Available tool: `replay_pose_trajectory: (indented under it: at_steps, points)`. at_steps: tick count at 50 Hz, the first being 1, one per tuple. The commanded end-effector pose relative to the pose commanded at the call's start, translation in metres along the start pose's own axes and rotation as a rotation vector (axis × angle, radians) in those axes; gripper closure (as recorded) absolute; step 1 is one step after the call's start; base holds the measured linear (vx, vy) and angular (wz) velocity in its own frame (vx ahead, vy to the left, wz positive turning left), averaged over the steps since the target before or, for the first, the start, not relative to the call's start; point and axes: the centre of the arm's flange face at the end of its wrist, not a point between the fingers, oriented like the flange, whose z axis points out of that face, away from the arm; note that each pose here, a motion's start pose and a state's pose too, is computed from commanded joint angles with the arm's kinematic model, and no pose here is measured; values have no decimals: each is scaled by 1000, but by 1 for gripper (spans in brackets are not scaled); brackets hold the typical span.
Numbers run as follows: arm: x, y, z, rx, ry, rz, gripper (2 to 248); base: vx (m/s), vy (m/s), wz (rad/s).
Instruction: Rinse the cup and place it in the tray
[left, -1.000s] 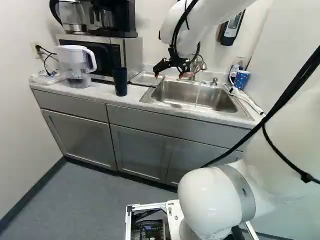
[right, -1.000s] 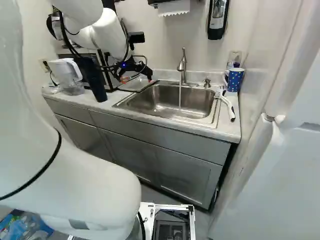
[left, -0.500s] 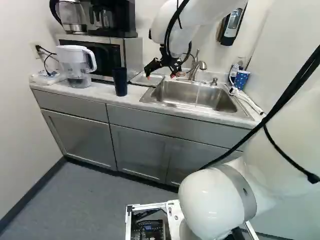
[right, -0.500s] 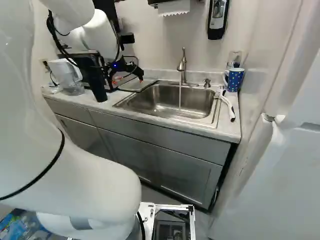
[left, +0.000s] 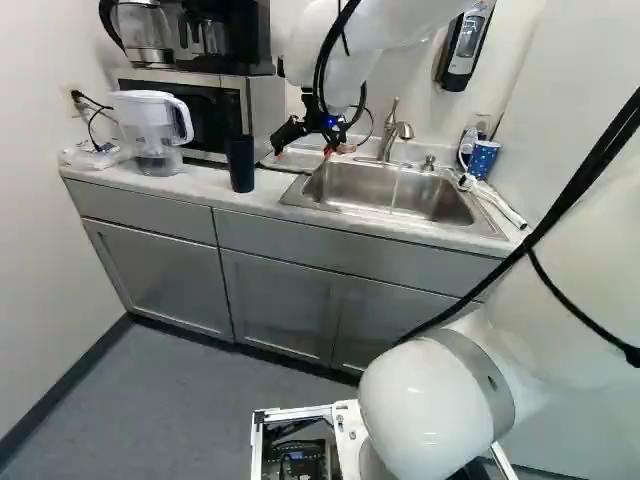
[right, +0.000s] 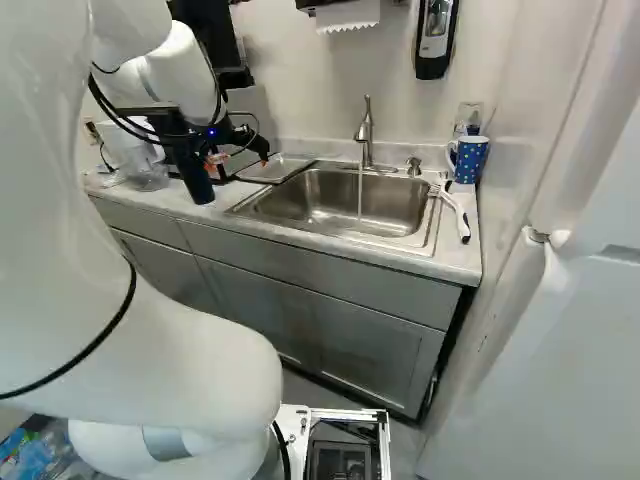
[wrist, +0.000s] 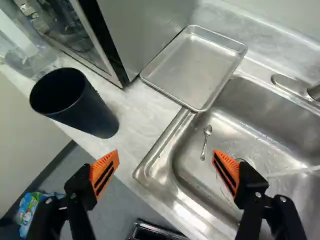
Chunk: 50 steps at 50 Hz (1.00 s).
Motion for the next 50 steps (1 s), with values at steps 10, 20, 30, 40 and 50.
replay_pose_trajectory:
  at_steps: [10, 20, 30, 40, 50]
  points:
    - [2, -16, 1, 25, -1, -27, 3, 0, 0, 0]
    - [3, -33, 3, 50, -1, -55, 3, 0, 0, 0]
    - [5, -49, 4, 73, -2, -81, 3, 0, 0, 0]
    - [10, -65, 8, 96, -4, -106, 3, 0, 0, 0]
    - [16, -80, 12, 117, -5, -129, 3, 0, 0, 0]
